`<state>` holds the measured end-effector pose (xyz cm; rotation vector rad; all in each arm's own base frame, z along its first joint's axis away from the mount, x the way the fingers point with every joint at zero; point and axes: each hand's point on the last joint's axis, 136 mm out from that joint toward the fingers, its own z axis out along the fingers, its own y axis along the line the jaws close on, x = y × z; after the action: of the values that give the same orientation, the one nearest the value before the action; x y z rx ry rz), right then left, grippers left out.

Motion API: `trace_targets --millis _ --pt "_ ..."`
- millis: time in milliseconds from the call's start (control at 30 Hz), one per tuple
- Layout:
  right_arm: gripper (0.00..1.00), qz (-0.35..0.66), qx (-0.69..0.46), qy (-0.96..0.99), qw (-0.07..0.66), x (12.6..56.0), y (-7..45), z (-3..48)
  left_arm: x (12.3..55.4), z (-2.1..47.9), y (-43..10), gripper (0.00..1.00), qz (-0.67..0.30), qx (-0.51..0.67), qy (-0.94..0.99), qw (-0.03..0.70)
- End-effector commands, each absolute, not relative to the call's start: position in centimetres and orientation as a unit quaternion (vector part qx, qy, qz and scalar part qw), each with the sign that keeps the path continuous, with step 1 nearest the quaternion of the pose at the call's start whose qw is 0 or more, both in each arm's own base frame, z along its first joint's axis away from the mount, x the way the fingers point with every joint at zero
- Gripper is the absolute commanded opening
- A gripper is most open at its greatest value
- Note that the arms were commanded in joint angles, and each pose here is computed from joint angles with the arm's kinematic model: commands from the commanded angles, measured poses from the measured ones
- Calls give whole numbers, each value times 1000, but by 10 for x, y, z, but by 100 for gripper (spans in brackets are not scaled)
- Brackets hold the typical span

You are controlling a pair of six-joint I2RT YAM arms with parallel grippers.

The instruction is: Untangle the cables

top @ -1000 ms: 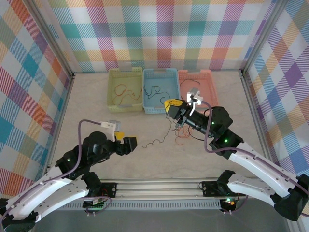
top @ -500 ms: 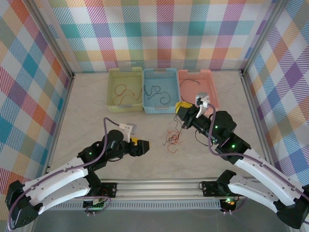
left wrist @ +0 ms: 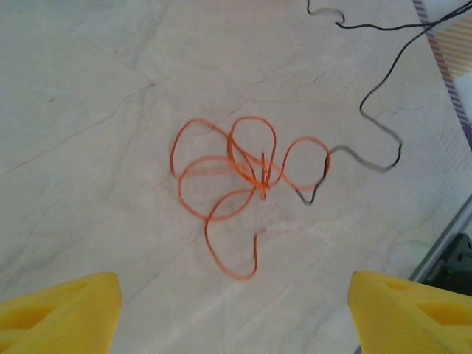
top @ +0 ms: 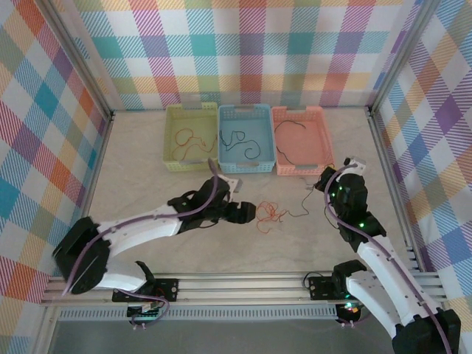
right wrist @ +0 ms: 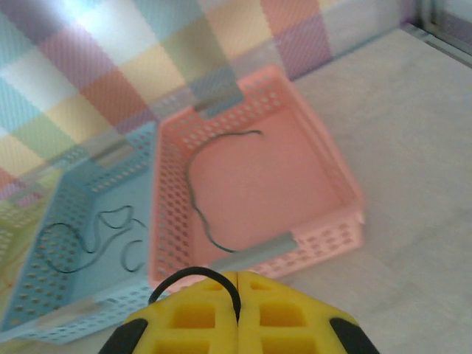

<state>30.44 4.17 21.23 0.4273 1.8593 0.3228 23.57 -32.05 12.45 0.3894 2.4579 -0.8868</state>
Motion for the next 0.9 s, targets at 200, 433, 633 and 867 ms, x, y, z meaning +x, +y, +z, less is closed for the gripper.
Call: trace_targets --millis 200,433,633,867 --pt "0 132 212 774 582 301 25 202 272 82 -370 83 -265 165 931 191" --pt "0 139 213 775 579 299 26 197 264 57 -389 77 -250 190 941 128" --pt "0 138 214 774 580 296 25 198 251 42 -396 68 -218 217 948 77" --pt "0 138 214 774 580 294 24 198 246 36 -400 37 -216 224 949 50"
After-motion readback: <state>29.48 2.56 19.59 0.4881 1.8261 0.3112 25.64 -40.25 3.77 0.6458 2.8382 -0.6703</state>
